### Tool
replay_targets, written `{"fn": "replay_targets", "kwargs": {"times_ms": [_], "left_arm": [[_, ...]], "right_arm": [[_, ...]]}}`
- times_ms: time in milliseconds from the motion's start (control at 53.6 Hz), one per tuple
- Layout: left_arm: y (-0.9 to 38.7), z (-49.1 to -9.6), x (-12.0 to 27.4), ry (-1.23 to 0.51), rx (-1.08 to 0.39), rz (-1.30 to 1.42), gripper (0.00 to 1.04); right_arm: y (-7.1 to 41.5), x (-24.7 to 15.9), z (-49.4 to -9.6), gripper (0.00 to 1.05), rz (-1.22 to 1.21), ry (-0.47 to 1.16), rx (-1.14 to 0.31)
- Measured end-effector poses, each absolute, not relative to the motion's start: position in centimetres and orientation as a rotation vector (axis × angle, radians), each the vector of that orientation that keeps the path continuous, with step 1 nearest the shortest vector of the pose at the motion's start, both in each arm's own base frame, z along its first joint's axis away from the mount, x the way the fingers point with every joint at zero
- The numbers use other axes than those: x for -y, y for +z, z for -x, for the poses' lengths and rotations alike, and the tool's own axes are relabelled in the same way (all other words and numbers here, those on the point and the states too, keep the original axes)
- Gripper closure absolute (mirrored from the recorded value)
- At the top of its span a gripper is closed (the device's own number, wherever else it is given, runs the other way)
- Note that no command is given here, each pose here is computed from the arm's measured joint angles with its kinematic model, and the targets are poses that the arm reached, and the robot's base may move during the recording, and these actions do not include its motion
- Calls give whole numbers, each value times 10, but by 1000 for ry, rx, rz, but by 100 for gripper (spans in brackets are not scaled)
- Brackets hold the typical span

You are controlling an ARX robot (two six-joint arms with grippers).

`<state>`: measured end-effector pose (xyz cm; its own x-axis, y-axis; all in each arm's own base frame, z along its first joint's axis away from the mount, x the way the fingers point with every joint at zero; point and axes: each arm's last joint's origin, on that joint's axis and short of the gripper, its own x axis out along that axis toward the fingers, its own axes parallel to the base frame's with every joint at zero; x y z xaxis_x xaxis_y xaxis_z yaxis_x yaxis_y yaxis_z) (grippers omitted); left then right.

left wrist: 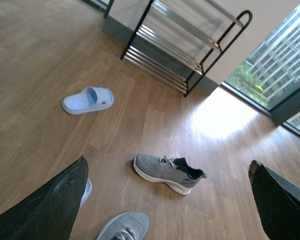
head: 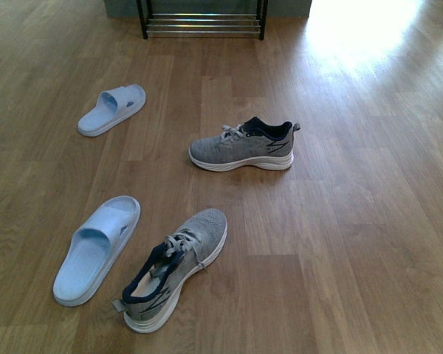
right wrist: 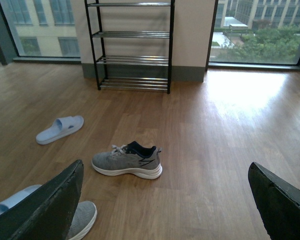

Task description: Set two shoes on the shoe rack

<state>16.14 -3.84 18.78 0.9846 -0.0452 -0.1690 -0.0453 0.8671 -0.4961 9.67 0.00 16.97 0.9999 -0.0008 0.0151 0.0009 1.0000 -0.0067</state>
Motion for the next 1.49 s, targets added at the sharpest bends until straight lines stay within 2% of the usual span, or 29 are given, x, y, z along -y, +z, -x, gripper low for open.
{"fn": "replay_targets", "kwargs": {"times_ms": [75,224,373,653,821,1157,1381,1419,1493], "left_arm": [[171,-199,47,-8,-267,478,9],[103,-252,60,2,-599,270,9],[62,-278,71,-21,-730,139,9],[10,-310,83,-105,-912,-13,9],[-33,-332,90,-210,-1054,-85,9],[-96,-358,101,-322,-1157,-188,9],[-126,-367,115,-364,-1153,-262,9],[-129,-369,116,-367,-1139,-275,12],[-139,-373,117,-339,-1102,-308,28]], "right_arm": [[170,0,-97,9,7,0,15],[170,0,-97,9,7,-1,15],[170,0,-97,9,7,-1,15],[170,0,-97,9,7,-1,15],[170,0,-97,9,7,-1,15],[170,0,-97,9,7,-1,15],[170,0,-97,9,7,-1,15],[170,0,-97,9,7,-1,15],[170,0,-97,9,7,-1,15]]}}
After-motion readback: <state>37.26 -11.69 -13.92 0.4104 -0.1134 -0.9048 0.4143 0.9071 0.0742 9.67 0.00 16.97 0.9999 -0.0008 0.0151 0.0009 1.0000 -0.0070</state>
